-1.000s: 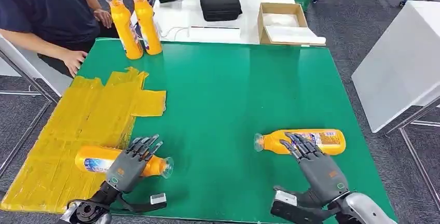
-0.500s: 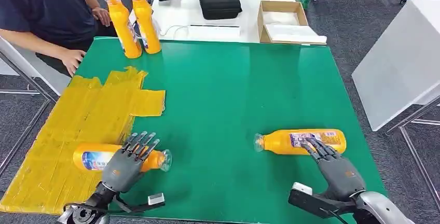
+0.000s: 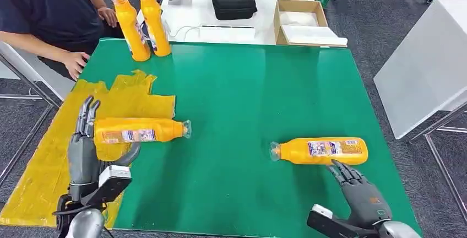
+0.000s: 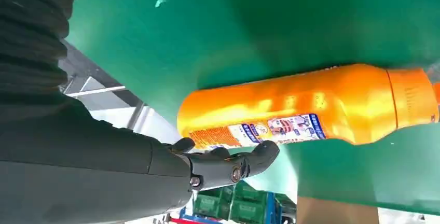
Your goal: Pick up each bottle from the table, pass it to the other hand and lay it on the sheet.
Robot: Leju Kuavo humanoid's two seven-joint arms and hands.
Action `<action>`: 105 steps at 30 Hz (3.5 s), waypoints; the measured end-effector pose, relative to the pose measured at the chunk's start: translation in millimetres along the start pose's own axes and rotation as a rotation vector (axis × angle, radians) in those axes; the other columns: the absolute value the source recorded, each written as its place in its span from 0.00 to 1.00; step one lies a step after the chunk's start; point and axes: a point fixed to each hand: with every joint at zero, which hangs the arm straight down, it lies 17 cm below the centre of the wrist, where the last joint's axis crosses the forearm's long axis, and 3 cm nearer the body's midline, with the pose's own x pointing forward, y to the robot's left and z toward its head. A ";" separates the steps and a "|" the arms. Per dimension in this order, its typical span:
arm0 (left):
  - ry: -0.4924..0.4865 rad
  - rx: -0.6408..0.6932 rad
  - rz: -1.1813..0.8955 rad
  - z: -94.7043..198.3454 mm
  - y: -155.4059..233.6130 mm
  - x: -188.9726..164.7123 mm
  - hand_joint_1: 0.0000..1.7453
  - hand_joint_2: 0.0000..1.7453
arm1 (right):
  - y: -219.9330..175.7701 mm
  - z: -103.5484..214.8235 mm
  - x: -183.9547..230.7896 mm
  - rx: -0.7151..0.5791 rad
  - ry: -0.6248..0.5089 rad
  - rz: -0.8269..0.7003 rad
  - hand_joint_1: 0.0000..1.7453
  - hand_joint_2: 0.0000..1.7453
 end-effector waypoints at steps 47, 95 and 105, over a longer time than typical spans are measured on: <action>0.039 -0.037 0.809 -24.7 24.4 63.8 0.00 1.00 | -53.1 -72.7 -85.2 -0.101 0.268 0.130 0.00 1.00; 0.008 -0.029 0.916 -76.6 22.4 73.6 0.00 1.00 | 45.3 -57.6 -148.5 0.500 0.178 0.234 1.00 1.00; 0.006 -0.039 0.921 -77.1 18.3 76.3 0.00 1.00 | 45.1 -51.9 -153.4 0.511 0.183 0.244 1.00 1.00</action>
